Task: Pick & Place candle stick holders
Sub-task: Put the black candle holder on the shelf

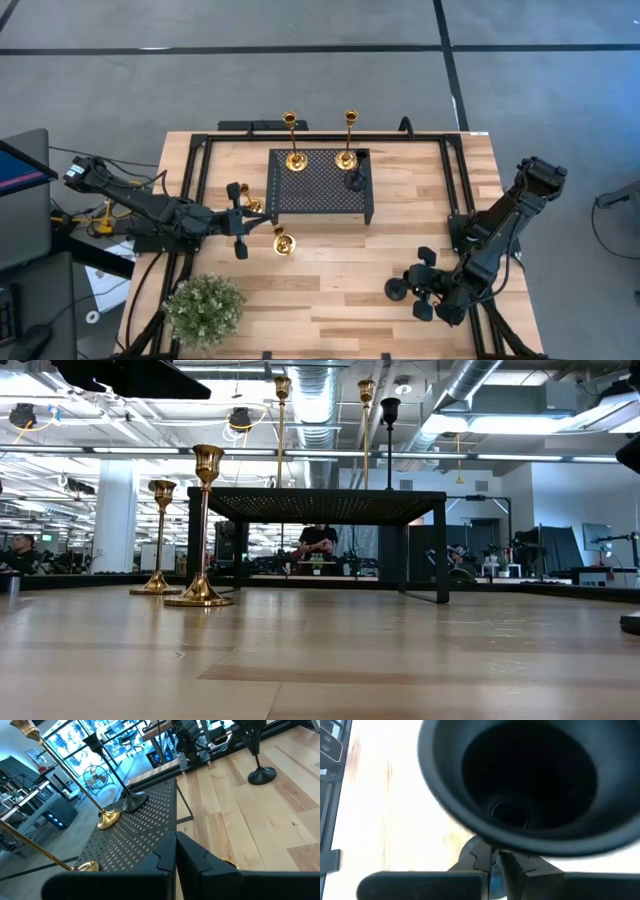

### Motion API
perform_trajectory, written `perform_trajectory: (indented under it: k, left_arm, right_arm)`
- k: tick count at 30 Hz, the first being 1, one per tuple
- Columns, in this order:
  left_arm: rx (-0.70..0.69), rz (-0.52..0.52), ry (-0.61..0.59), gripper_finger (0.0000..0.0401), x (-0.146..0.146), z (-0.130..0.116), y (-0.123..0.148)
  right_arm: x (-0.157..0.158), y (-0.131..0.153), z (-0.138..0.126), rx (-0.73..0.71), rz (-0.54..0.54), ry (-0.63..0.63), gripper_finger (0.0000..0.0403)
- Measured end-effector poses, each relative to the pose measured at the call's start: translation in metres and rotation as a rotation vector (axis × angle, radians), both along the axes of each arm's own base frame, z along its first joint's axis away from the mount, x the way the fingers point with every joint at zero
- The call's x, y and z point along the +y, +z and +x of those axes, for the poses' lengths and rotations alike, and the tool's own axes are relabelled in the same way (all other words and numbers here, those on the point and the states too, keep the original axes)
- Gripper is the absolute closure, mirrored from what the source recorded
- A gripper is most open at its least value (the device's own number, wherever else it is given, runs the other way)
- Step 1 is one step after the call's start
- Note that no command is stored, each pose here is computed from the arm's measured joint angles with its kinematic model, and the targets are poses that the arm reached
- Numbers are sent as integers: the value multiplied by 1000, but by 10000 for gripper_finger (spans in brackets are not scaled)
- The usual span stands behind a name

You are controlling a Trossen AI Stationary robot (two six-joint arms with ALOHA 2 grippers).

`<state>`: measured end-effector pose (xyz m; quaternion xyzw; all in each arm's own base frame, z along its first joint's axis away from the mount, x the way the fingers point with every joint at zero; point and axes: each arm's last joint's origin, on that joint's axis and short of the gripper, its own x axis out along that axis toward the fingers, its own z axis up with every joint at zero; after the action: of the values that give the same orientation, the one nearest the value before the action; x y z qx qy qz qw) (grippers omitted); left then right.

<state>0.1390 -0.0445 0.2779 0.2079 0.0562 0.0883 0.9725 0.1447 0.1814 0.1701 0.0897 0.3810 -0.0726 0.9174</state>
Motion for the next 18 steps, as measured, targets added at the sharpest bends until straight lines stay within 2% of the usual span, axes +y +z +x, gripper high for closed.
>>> perform_trajectory:
  k: [7,10,18]
  left_arm:
    - [0,0,0,394,0,0,0]
    - [0,0,0,392,0,0,0]
    - [0,0,0,394,0,0,0]
  right_arm:
    - [-12,7,12,-5,32,-72,396]
    - [-13,24,20,-44,55,-69,399]
    - [-27,80,37,-97,9,-17,401]
